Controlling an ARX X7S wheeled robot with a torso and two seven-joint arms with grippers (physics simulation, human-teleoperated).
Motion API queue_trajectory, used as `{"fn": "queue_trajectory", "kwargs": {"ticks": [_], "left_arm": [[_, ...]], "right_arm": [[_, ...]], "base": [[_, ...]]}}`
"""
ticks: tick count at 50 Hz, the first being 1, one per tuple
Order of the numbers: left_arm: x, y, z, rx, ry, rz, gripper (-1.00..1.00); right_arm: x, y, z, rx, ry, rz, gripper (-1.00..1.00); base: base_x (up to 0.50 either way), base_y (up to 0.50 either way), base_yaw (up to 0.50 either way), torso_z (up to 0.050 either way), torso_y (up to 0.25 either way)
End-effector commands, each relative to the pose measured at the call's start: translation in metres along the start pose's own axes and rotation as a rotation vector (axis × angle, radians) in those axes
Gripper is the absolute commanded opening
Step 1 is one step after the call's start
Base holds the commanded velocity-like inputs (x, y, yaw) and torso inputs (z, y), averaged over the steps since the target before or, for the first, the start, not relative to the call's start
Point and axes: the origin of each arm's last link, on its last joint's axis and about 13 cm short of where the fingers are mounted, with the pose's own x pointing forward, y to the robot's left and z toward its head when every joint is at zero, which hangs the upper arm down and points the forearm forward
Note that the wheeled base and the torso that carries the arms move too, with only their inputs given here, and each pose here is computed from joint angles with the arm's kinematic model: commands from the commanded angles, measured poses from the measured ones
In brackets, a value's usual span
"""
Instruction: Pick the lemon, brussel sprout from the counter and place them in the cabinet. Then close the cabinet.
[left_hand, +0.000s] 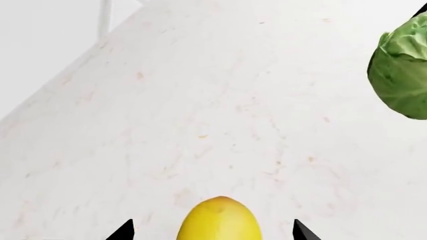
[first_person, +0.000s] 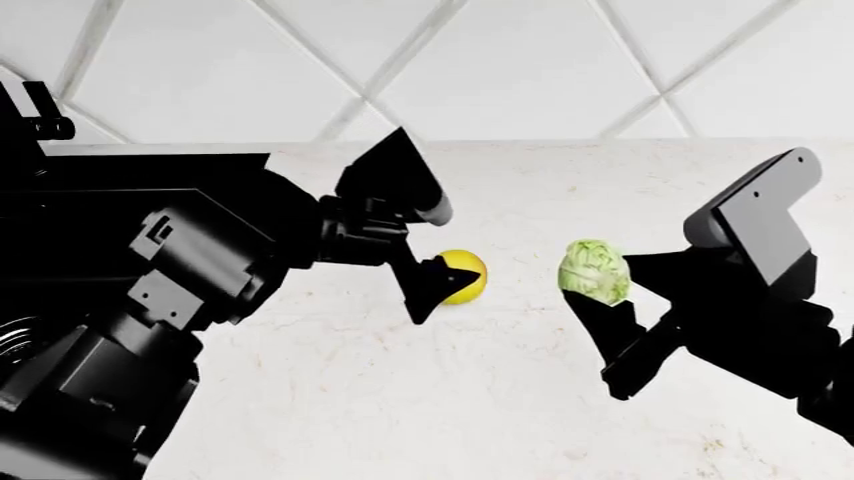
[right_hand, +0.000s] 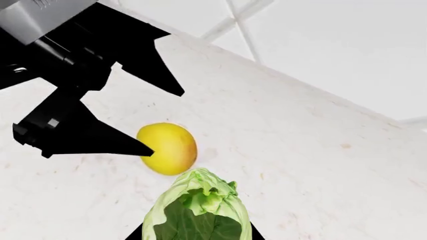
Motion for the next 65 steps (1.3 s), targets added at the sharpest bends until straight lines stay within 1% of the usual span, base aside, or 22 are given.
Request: {"fn": "queue_trajectory", "kwargs": {"ticks": [1,9,20,29,40,41,52,57,60,65], "left_arm": [[0.009,0.003,-0.006,-0.024,0.007,0.004,1.0],[0.014,0.003,-0.009,-0.022,0.0,0.005,1.0],[0.018,0.001,-0.016,-0.026,0.027,-0.01,1.0],[0.02,-0.002,-0.022,-0.043,0.054,-0.027,1.0],[0.021,-0.003,-0.026,-0.065,0.074,-0.019,1.0],[0.021,-0.003,-0.026,-0.066,0.073,-0.018,-1.0],[0.017,-0.009,-0.03,-0.053,0.075,-0.03,-1.0],[0.01,-0.014,-0.026,-0.024,0.045,-0.016,-1.0],[0.004,-0.014,-0.02,-0.006,0.006,0.032,-1.0],[-0.013,-0.017,-0.004,0.029,-0.082,0.159,-1.0]], "right_arm": [[0.002,0.0,0.001,-0.008,-0.008,-0.001,-1.0],[0.003,0.0,0.001,-0.009,-0.007,0.001,-1.0],[0.003,-0.001,0.0,-0.008,-0.01,0.001,-1.0],[0.0,-0.002,0.002,-0.008,-0.011,-0.007,-1.0],[0.0,-0.001,0.0,-0.005,-0.011,-0.008,-1.0],[0.0,-0.001,-0.001,-0.005,-0.011,-0.008,-1.0],[0.001,-0.001,-0.002,-0.003,-0.014,-0.007,-1.0],[0.0,-0.001,-0.001,-0.004,-0.018,-0.009,-1.0],[-0.001,-0.001,0.002,-0.006,-0.026,-0.011,-1.0],[-0.003,-0.001,0.009,-0.014,-0.05,-0.023,-1.0]], "base": [[0.0,0.0,0.0,0.0,0.0],[0.0,0.0,0.0,0.0,0.0],[0.0,0.0,0.0,0.0,0.0],[0.0,0.0,0.0,0.0,0.0],[0.0,0.0,0.0,0.0,0.001],[0.0,0.0,0.0,0.0,0.0],[0.0,0.0,0.0,0.0,0.0],[0.0,0.0,0.0,0.0,0.0],[0.0,0.0,0.0,0.0,0.0],[0.0,0.0,0.0,0.0,0.0]]}}
